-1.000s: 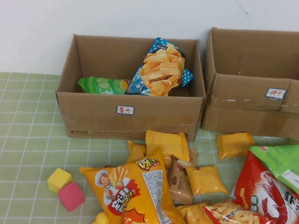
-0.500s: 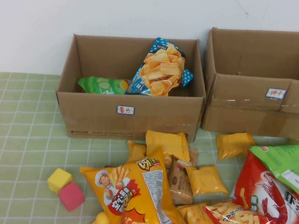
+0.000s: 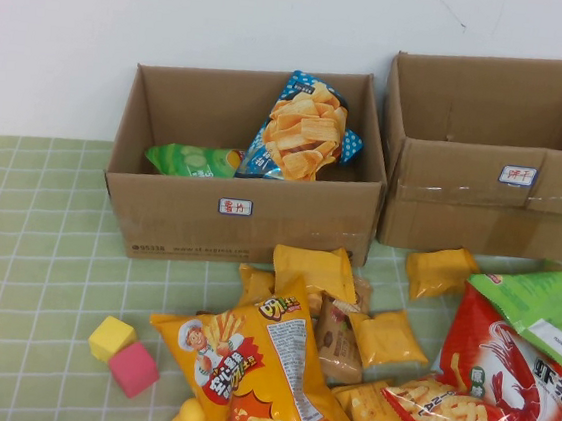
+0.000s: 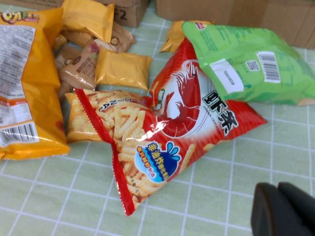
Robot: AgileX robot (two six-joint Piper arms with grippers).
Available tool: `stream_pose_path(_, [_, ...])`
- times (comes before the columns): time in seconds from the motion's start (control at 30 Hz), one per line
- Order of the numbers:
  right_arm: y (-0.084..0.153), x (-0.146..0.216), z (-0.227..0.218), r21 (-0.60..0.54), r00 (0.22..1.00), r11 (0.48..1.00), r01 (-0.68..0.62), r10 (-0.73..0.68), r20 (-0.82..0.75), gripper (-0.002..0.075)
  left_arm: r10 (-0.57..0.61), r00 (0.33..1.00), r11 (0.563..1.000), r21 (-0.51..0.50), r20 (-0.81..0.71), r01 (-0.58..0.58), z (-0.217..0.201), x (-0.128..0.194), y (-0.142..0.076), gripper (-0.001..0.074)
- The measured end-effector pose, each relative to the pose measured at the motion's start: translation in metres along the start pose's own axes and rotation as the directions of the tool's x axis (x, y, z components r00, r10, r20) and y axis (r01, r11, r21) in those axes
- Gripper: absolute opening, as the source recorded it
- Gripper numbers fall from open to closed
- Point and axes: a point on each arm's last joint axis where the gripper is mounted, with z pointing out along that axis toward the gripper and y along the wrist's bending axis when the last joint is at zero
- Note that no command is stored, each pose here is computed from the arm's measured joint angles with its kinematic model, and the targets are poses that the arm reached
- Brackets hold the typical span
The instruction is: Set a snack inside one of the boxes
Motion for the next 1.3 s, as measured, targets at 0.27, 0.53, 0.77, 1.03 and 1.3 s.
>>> stream_pose_path(0.27, [-0.0001,0.0002,0.0000,0.001,1.000,1.000,0.000,0.000,-0.002,-0.0002,0.043,0.997,0.999,-0.011,-0.057,-0.043,-0.0005,0.0043,0.0012,-0.0002])
stream_pose_path(0.53, [-0.0001,0.0002,0.0000,0.001,1.000,1.000,0.000,0.000,-0.002,-0.0002,-0.081,0.994,0.996,-0.043,-0.067,0.079,-0.0009,0.0050,0.0034,-0.0003])
stream_pose_path(0.77, [-0.0001,0.0002,0.0000,0.001,1.000,1.000,0.000,0.000,-0.002,-0.0002,-0.093,0.993,0.994,-0.057,-0.067,0.089,-0.0011,0.0048,0.0046,-0.0002])
stream_pose_path(1.03, [-0.0001,0.0002,0.0000,0.001,1.000,1.000,0.000,0.000,-0.002,-0.0002,-0.091,0.995,0.994,-0.058,-0.044,0.088,-0.0007,0.0035,0.0049,-0.0002])
stream_pose_path(1.3, [-0.0001,0.0002,0.0000,0.001,1.000,1.000,0.000,0.000,-0.002,-0.0002,-0.095,0.995,0.994,-0.059,-0.044,0.092,-0.0007,0.0035,0.0050,-0.0002])
